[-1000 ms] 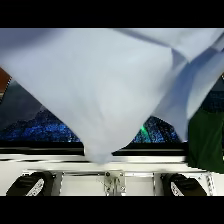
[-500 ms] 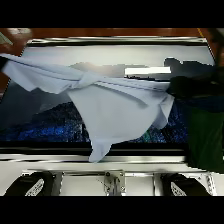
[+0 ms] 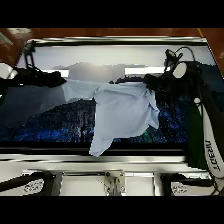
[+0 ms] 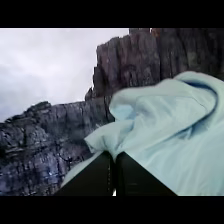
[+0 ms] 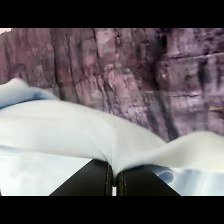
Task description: Fold the shirts.
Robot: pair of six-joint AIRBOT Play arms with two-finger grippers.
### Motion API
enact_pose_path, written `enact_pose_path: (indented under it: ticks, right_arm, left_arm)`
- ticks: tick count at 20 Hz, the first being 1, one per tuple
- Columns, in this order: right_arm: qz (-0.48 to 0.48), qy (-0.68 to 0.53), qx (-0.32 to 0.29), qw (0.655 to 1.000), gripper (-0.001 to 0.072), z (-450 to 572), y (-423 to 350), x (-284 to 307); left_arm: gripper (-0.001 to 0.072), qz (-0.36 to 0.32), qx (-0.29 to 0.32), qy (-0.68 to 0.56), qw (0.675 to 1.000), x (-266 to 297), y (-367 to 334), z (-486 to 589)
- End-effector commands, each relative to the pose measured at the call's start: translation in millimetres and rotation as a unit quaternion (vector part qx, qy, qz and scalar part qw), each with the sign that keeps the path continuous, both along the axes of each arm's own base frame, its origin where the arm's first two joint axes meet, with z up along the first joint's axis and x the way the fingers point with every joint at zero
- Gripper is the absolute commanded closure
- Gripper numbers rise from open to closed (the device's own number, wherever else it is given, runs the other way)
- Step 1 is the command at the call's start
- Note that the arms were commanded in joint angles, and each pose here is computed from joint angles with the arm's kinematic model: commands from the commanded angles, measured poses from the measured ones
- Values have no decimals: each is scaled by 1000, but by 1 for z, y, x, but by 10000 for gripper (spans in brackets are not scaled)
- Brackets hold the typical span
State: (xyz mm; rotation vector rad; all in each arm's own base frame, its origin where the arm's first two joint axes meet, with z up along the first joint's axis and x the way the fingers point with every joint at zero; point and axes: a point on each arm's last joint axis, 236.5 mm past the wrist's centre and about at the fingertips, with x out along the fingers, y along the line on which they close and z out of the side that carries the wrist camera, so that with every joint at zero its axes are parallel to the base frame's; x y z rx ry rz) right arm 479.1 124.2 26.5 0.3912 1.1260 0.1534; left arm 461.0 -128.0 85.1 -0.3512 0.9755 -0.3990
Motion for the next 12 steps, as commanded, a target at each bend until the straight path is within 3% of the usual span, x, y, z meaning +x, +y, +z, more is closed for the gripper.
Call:
enact_pose_path:
  ticks: [1, 2, 3, 4, 5, 8, 10, 12]
  right_arm:
    - [-28, 31, 56, 998, 649, -41, 20, 15]
    - [-32, 24, 58, 998, 609, -41, 20, 19]
    - [-34, 16, 58, 998, 413, -37, 17, 23]
    - [-25, 8, 54, 998, 172, -28, 12, 24]
    - [4, -4, 38, 999, 92, -13, 4, 22]
    - [55, -2, -70, 996, 92, 32, -72, -3]
    - [26, 70, -169, 983, 98, 48, -158, -54]
    - [-15, 171, -201, 964, 102, 44, -223, -117]
  left_arm:
    - [669, -24, -38, 110, 993, -8, -31, -74]
    - [646, -24, -42, 133, 990, -13, -36, -84]
    - [467, -25, -44, 149, 988, -17, -37, -89]
    - [241, -31, -42, 162, 985, -23, -33, -89]
    - [181, -38, -38, 176, 983, -29, -22, -83]
    - [213, -42, -6, 227, 973, -53, 37, -56]
    - [488, -14, 44, 266, 963, -82, 94, -42]
    - [520, 7, 61, 283, 957, -109, 121, -31]
